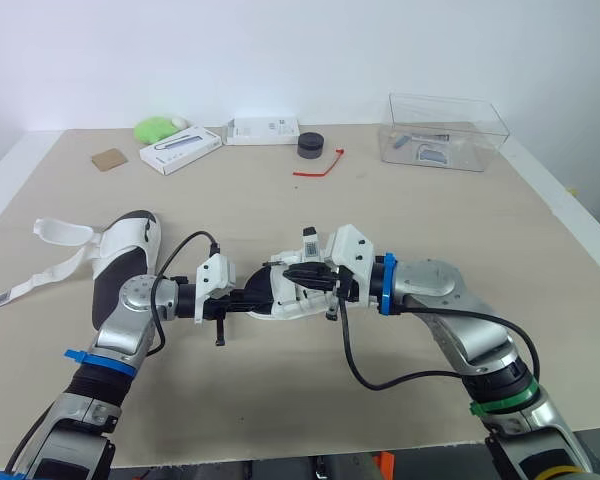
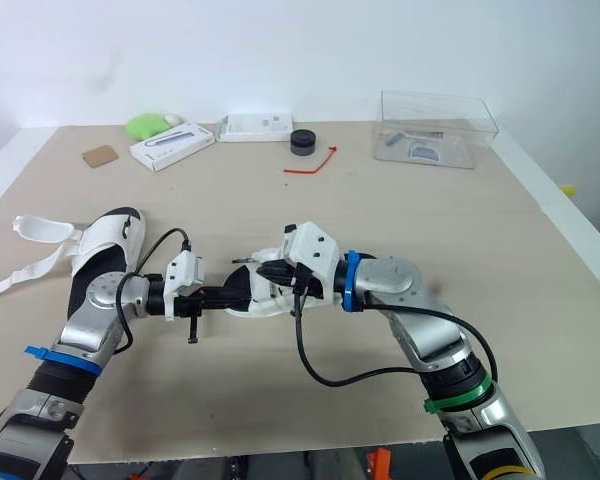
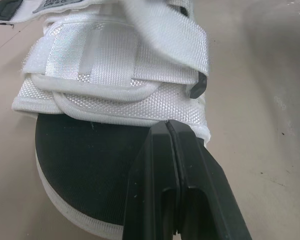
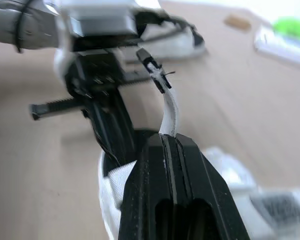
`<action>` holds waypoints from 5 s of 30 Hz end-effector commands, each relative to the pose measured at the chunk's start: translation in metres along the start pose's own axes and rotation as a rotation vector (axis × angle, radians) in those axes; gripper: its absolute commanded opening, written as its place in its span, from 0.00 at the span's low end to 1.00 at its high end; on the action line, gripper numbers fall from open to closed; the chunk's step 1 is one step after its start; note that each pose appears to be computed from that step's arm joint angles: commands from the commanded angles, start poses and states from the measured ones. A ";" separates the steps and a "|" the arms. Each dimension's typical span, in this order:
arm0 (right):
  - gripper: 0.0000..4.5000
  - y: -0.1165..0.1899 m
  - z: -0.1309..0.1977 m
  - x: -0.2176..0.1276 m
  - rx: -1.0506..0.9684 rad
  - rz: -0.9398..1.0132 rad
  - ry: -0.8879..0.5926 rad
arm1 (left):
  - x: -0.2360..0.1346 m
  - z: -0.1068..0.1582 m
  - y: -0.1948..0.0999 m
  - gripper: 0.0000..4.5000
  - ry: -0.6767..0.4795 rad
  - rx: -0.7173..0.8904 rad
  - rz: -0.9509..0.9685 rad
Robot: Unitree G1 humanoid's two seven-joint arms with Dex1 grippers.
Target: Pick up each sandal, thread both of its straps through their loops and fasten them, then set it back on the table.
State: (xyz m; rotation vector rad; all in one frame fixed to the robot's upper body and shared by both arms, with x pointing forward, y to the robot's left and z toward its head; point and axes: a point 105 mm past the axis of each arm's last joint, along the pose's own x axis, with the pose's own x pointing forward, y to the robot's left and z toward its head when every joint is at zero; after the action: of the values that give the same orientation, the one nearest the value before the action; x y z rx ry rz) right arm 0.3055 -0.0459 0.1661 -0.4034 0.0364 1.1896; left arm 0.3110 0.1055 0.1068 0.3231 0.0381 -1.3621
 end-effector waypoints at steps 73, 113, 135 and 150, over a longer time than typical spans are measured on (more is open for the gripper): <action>0.52 -0.135 0.033 -0.049 -0.171 -0.186 0.057 | -0.002 0.023 0.005 0.00 -0.078 0.064 0.041; 0.00 -0.062 -0.041 0.005 -0.071 0.273 -0.014 | -0.038 0.064 -0.037 1.00 -0.205 0.125 0.090; 0.00 -0.137 -0.070 -0.176 0.516 -1.051 -0.110 | -0.017 0.067 -0.016 1.00 -0.242 0.112 0.070; 0.00 -0.130 -0.111 -0.181 0.758 -1.424 -0.104 | -0.006 0.074 -0.015 1.00 -0.272 0.118 0.042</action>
State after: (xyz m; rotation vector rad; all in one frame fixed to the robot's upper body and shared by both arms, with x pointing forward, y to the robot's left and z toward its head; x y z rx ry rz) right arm 0.3721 -0.2905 0.1370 0.3090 0.1115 -0.2792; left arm 0.2850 0.0913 0.1676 0.2116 -0.2377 -1.3545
